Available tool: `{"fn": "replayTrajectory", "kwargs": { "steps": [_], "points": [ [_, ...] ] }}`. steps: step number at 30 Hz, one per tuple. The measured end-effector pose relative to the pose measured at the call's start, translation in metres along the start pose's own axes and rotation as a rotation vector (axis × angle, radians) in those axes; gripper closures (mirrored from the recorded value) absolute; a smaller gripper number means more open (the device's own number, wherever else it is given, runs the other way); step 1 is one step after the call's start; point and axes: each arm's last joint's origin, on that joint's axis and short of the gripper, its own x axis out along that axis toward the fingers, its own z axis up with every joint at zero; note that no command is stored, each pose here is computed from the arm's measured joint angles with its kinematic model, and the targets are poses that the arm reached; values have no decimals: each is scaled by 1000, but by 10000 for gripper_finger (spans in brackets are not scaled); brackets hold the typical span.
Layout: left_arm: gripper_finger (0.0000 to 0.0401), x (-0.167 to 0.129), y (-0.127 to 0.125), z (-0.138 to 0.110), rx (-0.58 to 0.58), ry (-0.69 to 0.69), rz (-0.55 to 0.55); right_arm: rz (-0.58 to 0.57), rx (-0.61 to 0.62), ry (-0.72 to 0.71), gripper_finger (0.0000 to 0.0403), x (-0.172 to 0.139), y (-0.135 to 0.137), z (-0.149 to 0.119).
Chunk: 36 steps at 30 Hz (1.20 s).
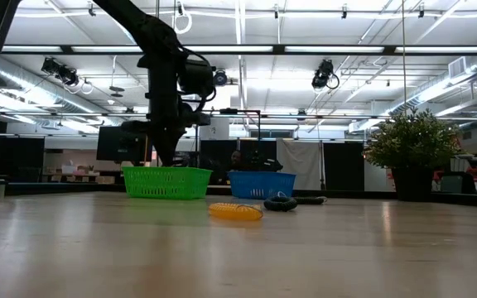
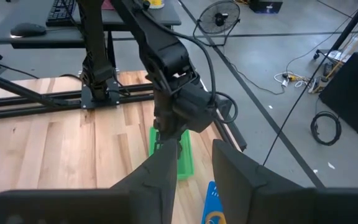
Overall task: Sort spring keychains into baskets
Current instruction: Put the black spring keychain into the green basket
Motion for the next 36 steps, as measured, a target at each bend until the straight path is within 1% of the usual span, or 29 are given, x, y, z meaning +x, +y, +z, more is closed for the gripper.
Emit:
{"fn": "replayTrajectory", "kwargs": {
  "steps": [5,9,13,25,29,32,36],
  "points": [
    [397,5,1,-1,-6,-9,-9,0,-1,0,298,0,0,0],
    [390,4,-3,0,35,-21,-51,0,-1,-1,298,0,0,0],
    [367,4,-7,1,43,-26,-85,0,-1,-1,298,0,0,0],
    [285,4,-8,1,45,-26,-96,0,0,-1,298,0,0,0],
    [267,4,-8,0,77,-29,-98,0,-1,0,298,0,0,0],
    [264,4,-10,-1,99,-30,-99,0,-1,0,298,0,0,0],
    [280,1,-13,-3,122,-61,-85,0,-2,11,298,0,0,-1]
  ]
}}
